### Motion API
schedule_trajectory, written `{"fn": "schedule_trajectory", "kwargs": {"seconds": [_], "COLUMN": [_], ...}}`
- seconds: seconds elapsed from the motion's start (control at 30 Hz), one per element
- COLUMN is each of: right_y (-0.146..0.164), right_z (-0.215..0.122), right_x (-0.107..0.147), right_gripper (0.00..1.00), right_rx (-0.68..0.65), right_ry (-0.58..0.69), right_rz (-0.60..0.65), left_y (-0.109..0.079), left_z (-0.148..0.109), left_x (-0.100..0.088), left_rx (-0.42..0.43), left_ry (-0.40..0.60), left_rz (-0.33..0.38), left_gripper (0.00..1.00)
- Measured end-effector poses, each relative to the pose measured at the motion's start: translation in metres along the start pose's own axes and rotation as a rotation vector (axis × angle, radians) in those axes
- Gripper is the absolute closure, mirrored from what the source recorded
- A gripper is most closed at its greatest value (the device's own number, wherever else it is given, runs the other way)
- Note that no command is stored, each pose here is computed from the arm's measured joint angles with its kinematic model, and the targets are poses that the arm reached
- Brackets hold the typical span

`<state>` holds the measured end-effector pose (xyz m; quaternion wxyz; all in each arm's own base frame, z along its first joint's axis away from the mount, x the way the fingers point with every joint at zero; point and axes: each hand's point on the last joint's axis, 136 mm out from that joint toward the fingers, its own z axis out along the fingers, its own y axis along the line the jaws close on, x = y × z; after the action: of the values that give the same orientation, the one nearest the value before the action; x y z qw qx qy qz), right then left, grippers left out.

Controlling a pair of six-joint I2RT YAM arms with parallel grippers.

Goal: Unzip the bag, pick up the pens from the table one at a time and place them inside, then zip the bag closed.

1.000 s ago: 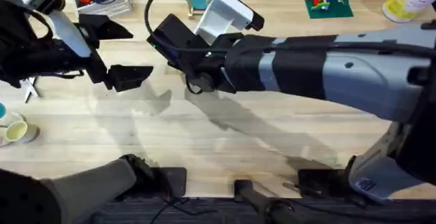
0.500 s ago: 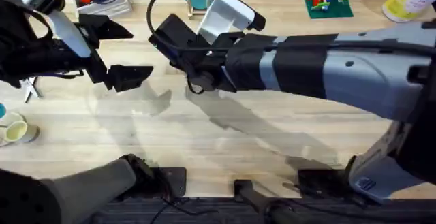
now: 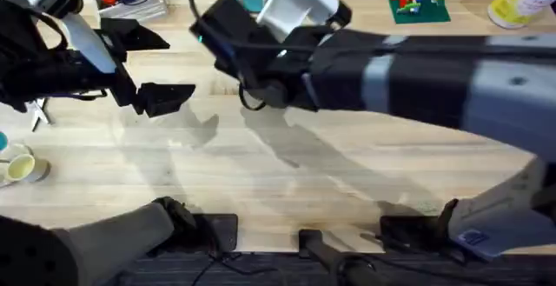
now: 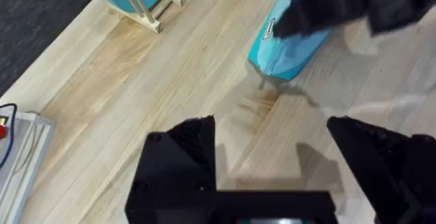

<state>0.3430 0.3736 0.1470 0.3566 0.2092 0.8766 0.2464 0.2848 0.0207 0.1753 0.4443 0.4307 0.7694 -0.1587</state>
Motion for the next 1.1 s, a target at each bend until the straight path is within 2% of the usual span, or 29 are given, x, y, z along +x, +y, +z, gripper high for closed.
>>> {"fn": "schedule_trajectory", "kwargs": {"seconds": [0.17,0.63,0.73,0.77,0.93,0.97,1.0,1.1], "right_y": [0.012,0.011,0.015,0.017,0.017,0.017,0.016,0.014], "right_z": [-0.016,-0.016,-0.017,-0.017,-0.017,-0.017,-0.018,-0.025], "right_x": [-0.018,-0.018,-0.019,-0.02,-0.02,-0.02,-0.019,-0.022], "right_gripper": [0.971,0.971,0.961,0.879,0.149,0.046,0.015,0.005], "right_rx": [-0.043,-0.042,-0.056,-0.062,-0.059,-0.057,-0.053,-0.04], "right_ry": [-0.022,-0.021,-0.027,-0.031,-0.037,-0.038,-0.038,-0.035], "right_rz": [0.029,0.024,-0.031,-0.062,-0.347,-0.408,-0.477,-0.667], "left_y": [0.0,0.0,0.0,0.0,0.0,0.0,0.0,0.0], "left_z": [0.0,0.0,0.0,0.0,0.0,0.0,0.0,0.0], "left_x": [0.0,0.0,0.0,0.0,0.0,0.0,0.0,0.0], "left_rx": [0.0,0.0,0.0,0.0,0.0,0.0,0.0,0.0], "left_ry": [0.0,0.0,0.0,0.0,0.0,0.0,0.0,0.0], "left_rz": [0.0,0.0,0.0,0.0,0.0,0.0,0.0,0.0], "left_gripper": [0.008,0.008,0.008,0.008,0.008,0.008,0.008,0.008]}}
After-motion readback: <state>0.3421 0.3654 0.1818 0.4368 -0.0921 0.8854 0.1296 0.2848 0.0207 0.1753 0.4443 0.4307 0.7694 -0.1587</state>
